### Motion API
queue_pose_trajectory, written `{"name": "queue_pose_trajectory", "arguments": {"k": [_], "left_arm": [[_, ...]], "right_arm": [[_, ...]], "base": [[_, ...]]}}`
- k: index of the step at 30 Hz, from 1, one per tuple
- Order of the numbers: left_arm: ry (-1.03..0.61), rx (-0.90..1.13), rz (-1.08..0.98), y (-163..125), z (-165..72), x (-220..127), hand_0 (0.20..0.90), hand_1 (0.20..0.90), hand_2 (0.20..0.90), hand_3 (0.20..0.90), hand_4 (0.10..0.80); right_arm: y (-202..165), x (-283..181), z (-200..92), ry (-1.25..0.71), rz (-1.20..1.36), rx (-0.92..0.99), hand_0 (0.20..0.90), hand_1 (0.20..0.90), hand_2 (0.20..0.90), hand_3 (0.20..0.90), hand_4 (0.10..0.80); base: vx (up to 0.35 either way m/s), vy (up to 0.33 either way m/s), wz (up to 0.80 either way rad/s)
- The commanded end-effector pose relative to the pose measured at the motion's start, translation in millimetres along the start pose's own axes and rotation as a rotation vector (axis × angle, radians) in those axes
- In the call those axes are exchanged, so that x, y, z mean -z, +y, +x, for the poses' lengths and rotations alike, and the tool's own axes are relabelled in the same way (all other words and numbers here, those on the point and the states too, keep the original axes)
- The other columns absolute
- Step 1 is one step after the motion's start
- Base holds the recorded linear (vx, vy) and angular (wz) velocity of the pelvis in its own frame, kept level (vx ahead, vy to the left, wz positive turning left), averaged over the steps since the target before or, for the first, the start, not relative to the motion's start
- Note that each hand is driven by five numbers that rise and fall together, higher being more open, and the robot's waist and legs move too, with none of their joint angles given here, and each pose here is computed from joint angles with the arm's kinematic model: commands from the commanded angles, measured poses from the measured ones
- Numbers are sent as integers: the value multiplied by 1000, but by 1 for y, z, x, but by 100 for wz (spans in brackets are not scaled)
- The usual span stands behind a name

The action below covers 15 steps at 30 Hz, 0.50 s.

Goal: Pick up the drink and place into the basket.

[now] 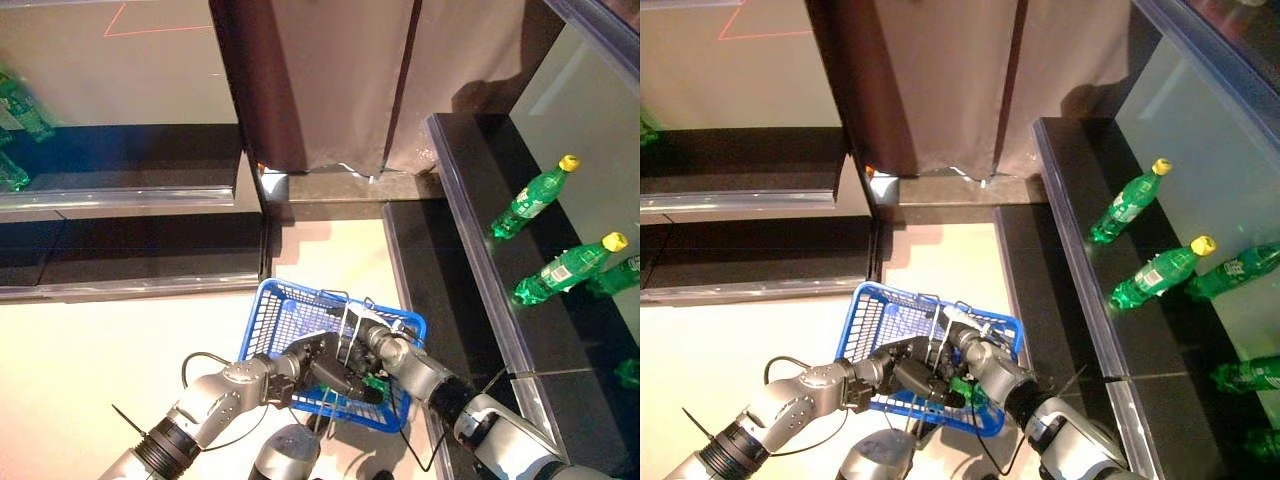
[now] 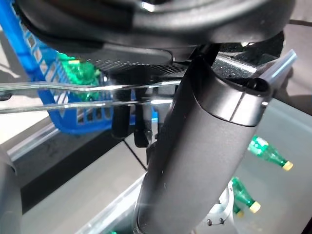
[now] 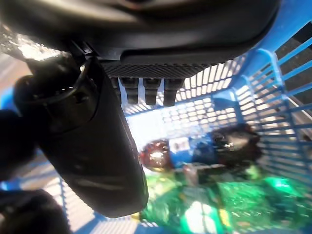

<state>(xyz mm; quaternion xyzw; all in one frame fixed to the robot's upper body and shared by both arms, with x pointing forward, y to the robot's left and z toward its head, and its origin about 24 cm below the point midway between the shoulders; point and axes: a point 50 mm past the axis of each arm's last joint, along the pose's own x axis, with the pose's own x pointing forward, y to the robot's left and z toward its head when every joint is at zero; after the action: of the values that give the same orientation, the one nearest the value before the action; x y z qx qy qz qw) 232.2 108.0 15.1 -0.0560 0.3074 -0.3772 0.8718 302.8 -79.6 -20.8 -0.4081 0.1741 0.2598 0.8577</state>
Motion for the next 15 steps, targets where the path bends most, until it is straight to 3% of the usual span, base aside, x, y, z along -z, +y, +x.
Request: {"name": "queue_pose_trajectory", "arguments": {"k": [1, 7, 15], "left_arm": [[-705, 501, -91, -83, -11, -109, 300, 300, 300, 200, 100], [-766, 311, -130, -46, -25, -111, 300, 300, 300, 200, 100], [-882, -131, -327, 40, -56, -80, 300, 300, 300, 200, 100]], "right_arm": [[4, -11, -4, -110, 64, 77, 900, 900, 900, 900, 800], [0, -2, -21, -161, 177, 125, 900, 900, 900, 900, 800], [1, 35, -66, -252, 384, 83, 900, 900, 900, 900, 800]], "base": [[-37, -32, -10], [-53, -30, -12], [-62, -43, -41]]}}
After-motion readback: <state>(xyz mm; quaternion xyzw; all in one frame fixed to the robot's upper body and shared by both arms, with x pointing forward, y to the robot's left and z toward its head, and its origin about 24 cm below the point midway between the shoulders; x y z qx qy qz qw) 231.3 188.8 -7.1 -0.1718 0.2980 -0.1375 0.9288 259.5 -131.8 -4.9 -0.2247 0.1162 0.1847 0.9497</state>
